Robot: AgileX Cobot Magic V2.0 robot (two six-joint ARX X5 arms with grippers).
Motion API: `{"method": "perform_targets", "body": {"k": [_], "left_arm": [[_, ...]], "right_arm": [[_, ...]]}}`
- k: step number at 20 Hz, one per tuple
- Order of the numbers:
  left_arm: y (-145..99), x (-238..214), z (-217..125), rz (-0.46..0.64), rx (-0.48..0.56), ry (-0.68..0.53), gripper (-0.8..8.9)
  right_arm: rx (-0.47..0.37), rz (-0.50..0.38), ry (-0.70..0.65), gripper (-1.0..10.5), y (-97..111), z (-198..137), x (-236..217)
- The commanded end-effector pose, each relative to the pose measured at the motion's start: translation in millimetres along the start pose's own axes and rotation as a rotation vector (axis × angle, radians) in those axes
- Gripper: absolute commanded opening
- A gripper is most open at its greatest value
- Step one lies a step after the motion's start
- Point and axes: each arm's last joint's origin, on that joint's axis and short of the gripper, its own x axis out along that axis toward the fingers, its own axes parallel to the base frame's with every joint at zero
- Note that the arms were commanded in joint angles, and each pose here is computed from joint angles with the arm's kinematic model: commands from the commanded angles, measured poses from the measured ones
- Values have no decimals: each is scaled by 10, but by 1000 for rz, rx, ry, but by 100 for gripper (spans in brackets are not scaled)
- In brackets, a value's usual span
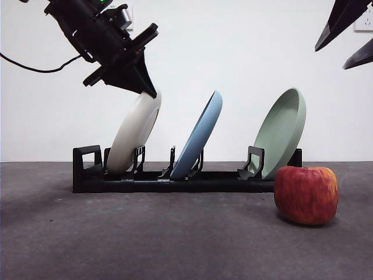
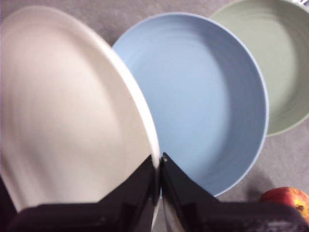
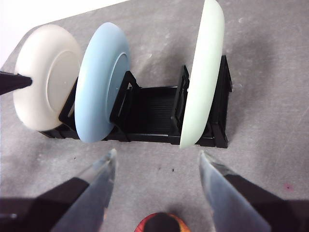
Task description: Take the yellow plate from the plate rack,put the plate on the table,take the apple from the table,put the apple in the plate
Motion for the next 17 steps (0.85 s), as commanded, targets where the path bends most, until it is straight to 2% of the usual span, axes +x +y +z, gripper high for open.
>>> {"method": "perform_targets", "body": {"k": [1, 5, 12, 17], "left_arm": [[-72, -143, 11, 7, 23, 0, -8], [-375, -573, -8, -17, 87, 13, -8], [-1095, -1571, -256, -112, 208, -16, -8], [-1574, -1736, -657, 26, 378, 132, -8]], "right_arm": [[-11, 1, -5, 288, 3, 13, 4], [-11, 1, -5, 288, 3, 13, 4], [-11, 0, -5, 287, 3, 14, 4], [-11, -2, -6, 285, 2, 14, 4]]}}
